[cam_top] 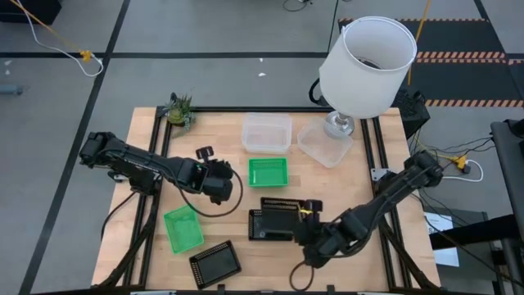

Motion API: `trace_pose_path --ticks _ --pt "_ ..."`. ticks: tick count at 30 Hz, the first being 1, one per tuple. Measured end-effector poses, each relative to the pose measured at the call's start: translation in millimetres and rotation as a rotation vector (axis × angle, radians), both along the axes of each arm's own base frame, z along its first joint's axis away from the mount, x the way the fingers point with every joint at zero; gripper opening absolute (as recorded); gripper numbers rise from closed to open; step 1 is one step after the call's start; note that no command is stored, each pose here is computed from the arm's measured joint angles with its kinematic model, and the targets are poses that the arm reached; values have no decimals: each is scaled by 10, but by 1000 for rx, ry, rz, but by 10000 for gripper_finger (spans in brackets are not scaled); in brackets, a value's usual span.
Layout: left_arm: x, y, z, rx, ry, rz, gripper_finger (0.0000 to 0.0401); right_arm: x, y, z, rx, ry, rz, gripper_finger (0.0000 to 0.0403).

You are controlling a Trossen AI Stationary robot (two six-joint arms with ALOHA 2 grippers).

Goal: Stack baskets by color
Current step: Stack the right black bin on top of the middle black bin

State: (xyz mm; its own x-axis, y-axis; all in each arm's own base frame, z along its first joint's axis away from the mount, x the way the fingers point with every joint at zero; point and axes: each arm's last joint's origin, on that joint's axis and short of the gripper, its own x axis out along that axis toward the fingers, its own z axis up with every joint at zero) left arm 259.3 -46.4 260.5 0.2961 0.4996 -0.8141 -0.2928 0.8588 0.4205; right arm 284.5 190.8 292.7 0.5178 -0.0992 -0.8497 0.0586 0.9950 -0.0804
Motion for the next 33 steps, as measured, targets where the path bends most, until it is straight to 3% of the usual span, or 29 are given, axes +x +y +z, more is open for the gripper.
trace_pose_path --ticks 8,17,23,33 --pt "-33 14 -2 20 8 41 106 220 148 -109 -17 -50 82 10" --pt "-30 13 -2 14 -3 55 106 315 191 -228 -78 -88 51 10" --pt "-33 -21 -2 5 -15 54 106 371 231 -270 -101 -107 107 10" --pt "-26 -32 -3 -13 1 19 106 372 196 -297 -73 -141 -25 11"
